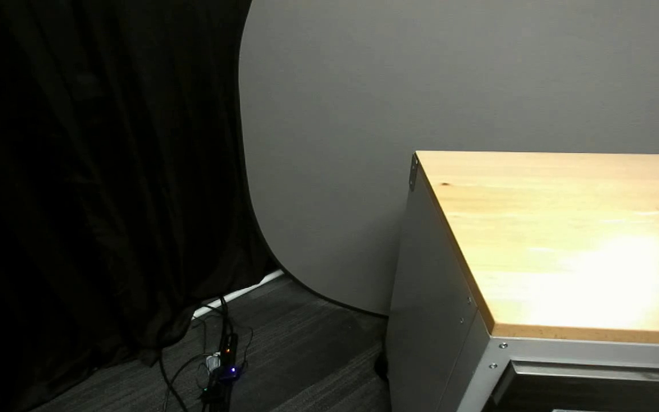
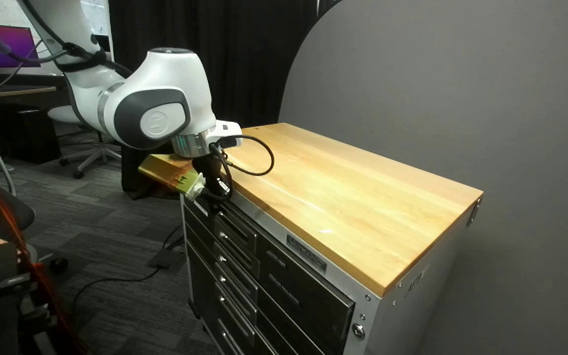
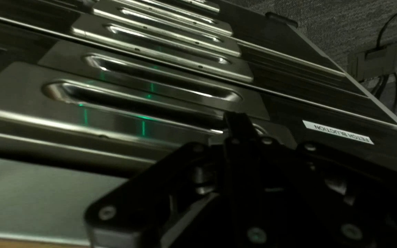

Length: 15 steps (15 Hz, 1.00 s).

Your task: Put the screwdriver in the drawer and close it

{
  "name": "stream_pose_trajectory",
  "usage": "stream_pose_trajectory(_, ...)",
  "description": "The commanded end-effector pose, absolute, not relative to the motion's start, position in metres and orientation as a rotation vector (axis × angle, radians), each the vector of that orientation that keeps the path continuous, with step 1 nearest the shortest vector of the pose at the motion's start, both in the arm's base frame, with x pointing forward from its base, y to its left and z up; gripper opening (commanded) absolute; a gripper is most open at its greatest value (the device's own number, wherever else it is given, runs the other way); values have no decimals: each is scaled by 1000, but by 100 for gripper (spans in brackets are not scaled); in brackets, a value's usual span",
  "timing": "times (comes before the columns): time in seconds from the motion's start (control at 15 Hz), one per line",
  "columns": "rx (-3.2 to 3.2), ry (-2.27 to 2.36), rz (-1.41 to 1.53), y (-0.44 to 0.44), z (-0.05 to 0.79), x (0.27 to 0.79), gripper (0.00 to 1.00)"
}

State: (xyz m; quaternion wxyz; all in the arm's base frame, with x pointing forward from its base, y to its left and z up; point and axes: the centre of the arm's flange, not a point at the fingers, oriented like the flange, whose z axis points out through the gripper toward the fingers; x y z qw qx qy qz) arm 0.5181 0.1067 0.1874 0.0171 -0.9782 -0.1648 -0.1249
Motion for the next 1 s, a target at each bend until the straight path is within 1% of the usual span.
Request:
stream_pose_trajectory(0.0, -2995, -537, -656, 121, 220, 523, 3)
stream_pose_trajectory(0.2, -2962, -559, -776, 126, 229, 518, 3)
stream_pose_trajectory(0.27, -2963, -563, -750, 127, 233, 514, 4)
stream_pose_trajectory(0.33, -2979, -577, -698, 130, 238, 511, 4)
stream_pose_trajectory(0.53, -3073, -547, -388, 140, 269, 510, 6)
stream_pose_trajectory(0.73, -3164, -446, -161, 145, 296, 499, 8)
stream_pose_trajectory(0.8, -3179, -431, -117, 149, 303, 496, 33)
stream_pose_trajectory(0.87, -3175, -431, -81, 153, 311, 493, 33)
stream_pose_trajectory(0.93, -3172, -445, -75, 159, 322, 492, 37)
